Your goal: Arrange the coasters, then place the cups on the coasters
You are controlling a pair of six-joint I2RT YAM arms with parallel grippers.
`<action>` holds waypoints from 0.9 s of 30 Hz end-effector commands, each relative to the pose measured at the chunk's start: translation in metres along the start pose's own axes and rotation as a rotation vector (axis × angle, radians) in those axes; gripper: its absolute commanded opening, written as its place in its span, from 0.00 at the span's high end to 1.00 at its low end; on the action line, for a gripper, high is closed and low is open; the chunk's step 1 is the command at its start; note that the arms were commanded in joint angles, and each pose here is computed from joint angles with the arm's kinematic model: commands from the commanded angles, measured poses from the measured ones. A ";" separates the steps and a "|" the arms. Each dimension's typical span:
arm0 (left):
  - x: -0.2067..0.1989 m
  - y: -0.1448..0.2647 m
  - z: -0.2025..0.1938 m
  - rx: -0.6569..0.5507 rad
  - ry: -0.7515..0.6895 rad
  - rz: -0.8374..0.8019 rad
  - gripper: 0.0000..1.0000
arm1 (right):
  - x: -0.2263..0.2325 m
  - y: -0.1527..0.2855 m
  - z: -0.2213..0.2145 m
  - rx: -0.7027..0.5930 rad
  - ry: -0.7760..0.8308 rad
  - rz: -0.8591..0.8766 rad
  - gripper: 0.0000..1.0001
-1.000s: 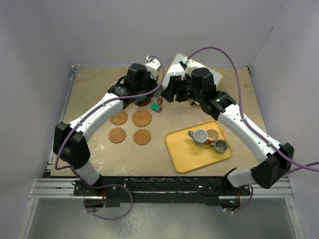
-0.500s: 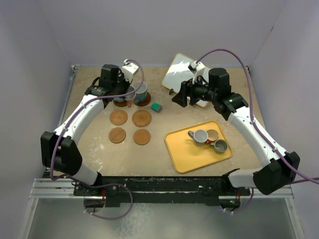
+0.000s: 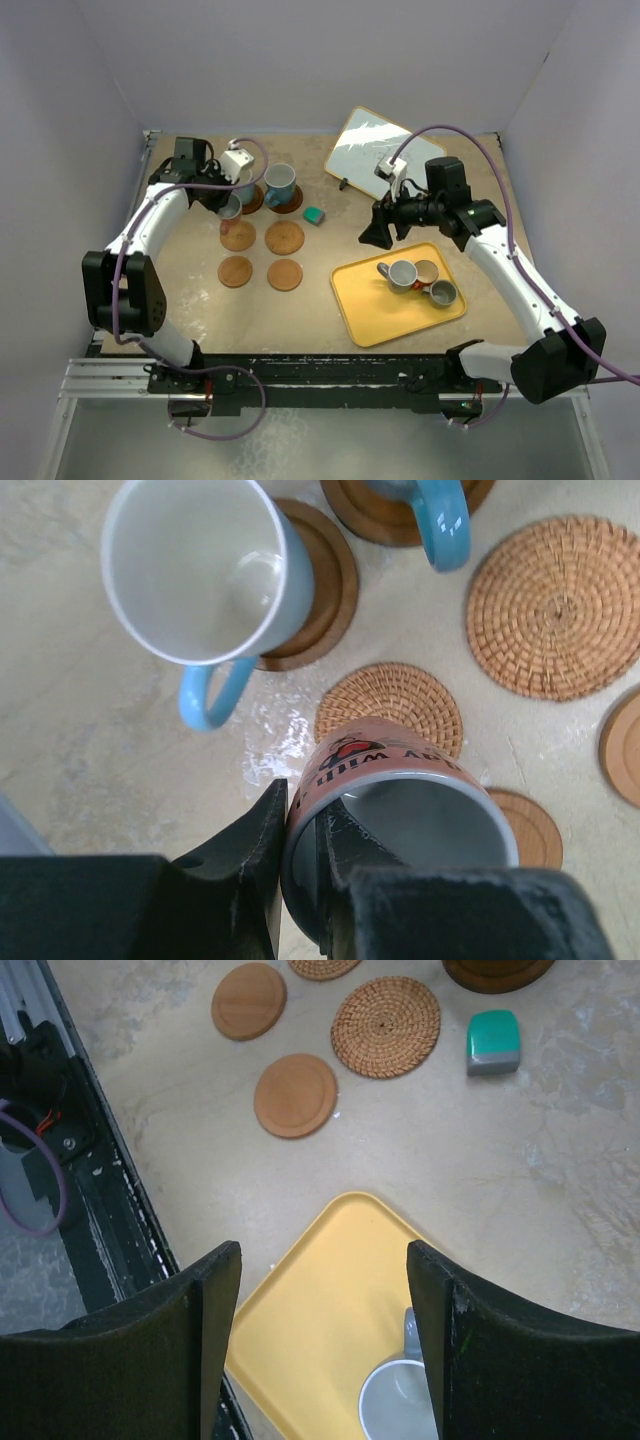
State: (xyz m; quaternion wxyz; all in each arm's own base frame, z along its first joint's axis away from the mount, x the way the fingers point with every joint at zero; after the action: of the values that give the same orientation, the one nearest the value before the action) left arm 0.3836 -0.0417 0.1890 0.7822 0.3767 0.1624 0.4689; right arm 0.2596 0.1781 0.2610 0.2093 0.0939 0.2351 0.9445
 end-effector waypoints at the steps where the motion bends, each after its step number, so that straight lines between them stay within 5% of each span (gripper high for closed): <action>1: 0.003 -0.004 0.014 -0.045 -0.076 -0.119 0.97 | 0.012 0.011 0.003 -0.031 0.074 0.063 0.30; 27: 0.014 -0.064 -0.020 0.167 -0.085 -0.322 0.97 | 0.009 0.019 0.000 -0.018 0.085 0.060 0.24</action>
State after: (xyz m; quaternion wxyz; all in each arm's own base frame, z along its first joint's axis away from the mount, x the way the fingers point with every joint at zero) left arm 0.4064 -0.0344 0.1122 0.7959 0.4504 0.2498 0.3183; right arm 0.2454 0.1665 0.2621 0.1802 0.0685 0.2428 0.9507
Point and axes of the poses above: each gripper's point midway between its finger pads, its own y axis back along the fingers, its own x axis along the line the jaws close on, z = x × y, the point moved 4 cm from there along y, back along the fingers, and after that the axes turned 11 degrees about y, right-handed, at the moved point
